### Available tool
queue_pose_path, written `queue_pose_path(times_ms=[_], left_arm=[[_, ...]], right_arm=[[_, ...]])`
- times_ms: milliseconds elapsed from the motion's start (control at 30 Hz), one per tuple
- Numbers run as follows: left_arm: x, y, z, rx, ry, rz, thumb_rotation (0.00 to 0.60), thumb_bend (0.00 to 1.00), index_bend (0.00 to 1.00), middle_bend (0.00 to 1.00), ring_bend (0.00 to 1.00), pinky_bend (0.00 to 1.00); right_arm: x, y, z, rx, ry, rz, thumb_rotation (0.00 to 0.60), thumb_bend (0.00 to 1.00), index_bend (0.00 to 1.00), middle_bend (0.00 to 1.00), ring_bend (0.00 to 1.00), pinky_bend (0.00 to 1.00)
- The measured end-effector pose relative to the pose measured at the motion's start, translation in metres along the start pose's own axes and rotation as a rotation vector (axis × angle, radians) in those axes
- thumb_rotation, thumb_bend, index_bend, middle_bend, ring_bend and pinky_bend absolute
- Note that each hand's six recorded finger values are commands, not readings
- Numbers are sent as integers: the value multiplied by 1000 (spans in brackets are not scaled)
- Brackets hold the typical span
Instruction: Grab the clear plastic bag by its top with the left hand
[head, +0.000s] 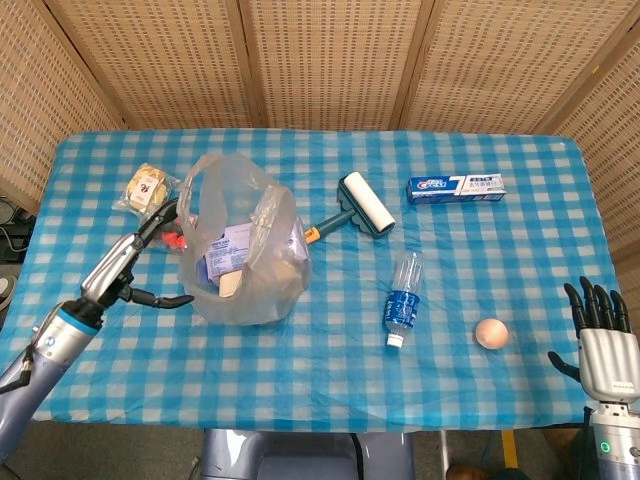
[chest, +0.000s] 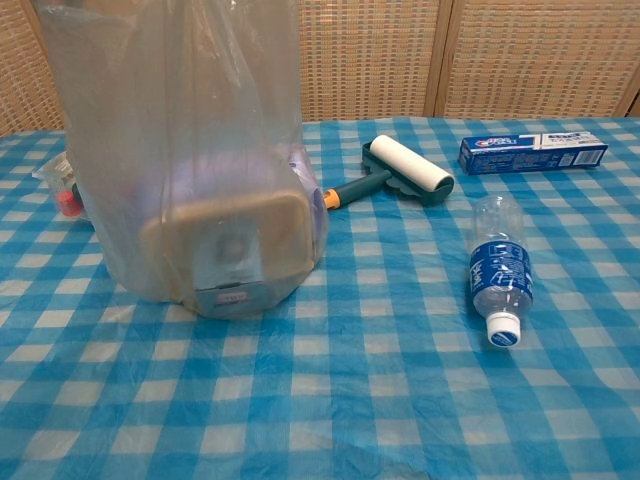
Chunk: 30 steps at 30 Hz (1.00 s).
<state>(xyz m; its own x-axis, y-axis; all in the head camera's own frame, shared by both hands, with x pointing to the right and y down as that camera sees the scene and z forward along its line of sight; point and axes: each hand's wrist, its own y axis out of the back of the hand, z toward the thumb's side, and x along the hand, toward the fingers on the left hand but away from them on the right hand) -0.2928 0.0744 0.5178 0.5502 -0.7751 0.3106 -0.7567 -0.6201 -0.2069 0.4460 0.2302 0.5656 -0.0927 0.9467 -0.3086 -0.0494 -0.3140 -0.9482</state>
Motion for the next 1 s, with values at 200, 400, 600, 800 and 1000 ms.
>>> queue_pose_path(times_ms=[200, 400, 600, 800, 1000], left_arm=[[41, -15, 27, -136, -51, -123, 600, 0, 0, 0, 0, 0], [54, -27, 26, -228, -8, -169, 600, 0, 0, 0, 0, 0], [51, -31, 13, -289, 38, -172, 600, 0, 0, 0, 0, 0], [51, -35, 7, -361, 67, -196, 600, 0, 0, 0, 0, 0], [66, -32, 11, -345, 63, -213, 600, 0, 0, 0, 0, 0]], right_arm=[[-1, -2, -1, 4, -6, 5, 600, 0, 73, 0, 0, 0], [-2, -3, -2, 6, -10, 6, 600, 0, 73, 0, 0, 0], [-2, -3, -3, 4, -12, 7, 600, 0, 74, 0, 0, 0], [-2, -3, -3, 5, -10, 9, 600, 0, 74, 0, 0, 0], [-2, -4, -3, 5, -11, 10, 600, 0, 74, 0, 0, 0]])
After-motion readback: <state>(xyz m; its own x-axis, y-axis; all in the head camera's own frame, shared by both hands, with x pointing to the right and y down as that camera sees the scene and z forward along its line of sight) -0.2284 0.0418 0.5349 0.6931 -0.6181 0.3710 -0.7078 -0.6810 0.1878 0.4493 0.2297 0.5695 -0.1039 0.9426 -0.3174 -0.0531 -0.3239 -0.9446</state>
